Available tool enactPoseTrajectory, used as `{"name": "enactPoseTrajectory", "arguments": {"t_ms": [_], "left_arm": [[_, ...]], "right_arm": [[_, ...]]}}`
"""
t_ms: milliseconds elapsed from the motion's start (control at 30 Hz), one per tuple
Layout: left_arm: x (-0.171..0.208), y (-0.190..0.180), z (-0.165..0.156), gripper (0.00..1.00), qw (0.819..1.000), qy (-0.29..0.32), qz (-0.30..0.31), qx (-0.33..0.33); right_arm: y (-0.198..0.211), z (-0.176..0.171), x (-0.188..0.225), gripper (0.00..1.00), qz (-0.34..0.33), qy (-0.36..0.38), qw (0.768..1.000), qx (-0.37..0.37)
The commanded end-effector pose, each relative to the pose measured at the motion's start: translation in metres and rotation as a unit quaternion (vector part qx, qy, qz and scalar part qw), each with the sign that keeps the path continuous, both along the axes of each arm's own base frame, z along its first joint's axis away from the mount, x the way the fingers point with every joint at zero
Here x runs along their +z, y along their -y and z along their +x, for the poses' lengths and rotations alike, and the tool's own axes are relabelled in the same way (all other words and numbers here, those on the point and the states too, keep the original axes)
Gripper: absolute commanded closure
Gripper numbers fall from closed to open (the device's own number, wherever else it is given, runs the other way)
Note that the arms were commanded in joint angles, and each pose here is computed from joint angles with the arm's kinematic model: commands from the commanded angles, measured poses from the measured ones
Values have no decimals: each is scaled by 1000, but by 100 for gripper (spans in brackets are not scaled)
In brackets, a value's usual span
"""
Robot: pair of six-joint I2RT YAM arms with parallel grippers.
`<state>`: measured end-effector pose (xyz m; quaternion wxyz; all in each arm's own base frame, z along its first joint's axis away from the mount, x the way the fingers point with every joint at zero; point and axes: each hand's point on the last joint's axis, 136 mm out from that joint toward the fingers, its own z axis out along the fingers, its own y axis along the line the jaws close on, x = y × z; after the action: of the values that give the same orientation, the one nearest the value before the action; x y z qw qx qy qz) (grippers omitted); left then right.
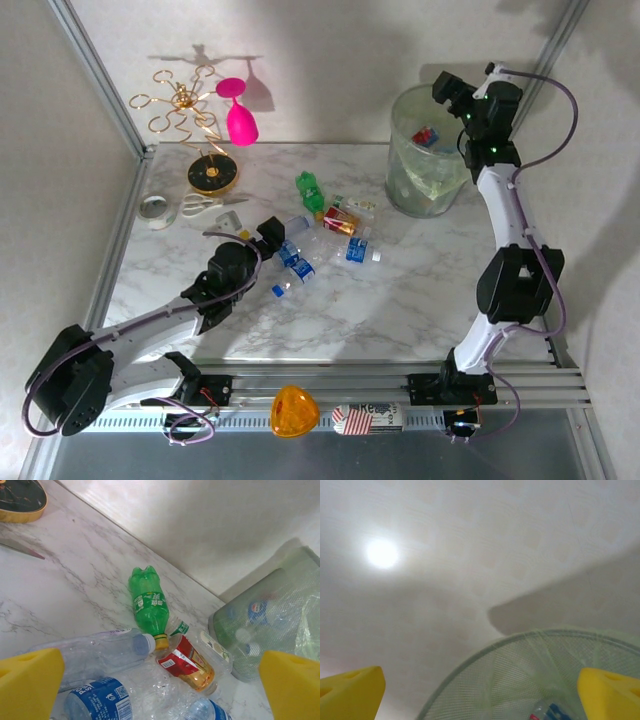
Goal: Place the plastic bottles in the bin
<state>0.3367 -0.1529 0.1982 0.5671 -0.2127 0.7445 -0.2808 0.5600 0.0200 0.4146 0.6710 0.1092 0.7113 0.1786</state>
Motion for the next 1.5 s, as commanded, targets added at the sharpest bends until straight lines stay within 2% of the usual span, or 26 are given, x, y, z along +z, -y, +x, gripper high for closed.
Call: {"name": "enactPoseTrajectory", "arguments": {"t_ms": [0,133,267,400,667,833,1033,1333,1467], "left_arm": [[-1,1,5,0,1000,0,-10,-1],[-5,10,9,0,1000,-4,-11,-15],[-10,15,14,0,1000,-12,-9,-24],[-14,18,19,0,1000,-16,-9,-25],[-21,20,25,0,999,-33,-5,-23],[-23,15,23,0,999,-39,-12,-16],[-20,6,18,0,999,-36,-14,-2],[-21,-8,11,1,999,-35,-13,17],[-20,-9,11,0,999,-33,-16,17]], "right_arm": [[-31,-37,41,1,-25,41,998,44],[-69,-66,32,1,-43,28,994,93],[-112,-94,1,1,-54,-5,985,166],[-145,-117,-56,1,-65,-84,965,241],[-176,-163,-182,1,-122,-218,915,316],[-190,-170,-231,1,-168,-276,886,333],[-204,-172,-289,1,-273,-360,826,336],[-205,-176,-349,2,-391,-419,758,313],[-209,-182,-372,4,-416,-440,729,319]]}}
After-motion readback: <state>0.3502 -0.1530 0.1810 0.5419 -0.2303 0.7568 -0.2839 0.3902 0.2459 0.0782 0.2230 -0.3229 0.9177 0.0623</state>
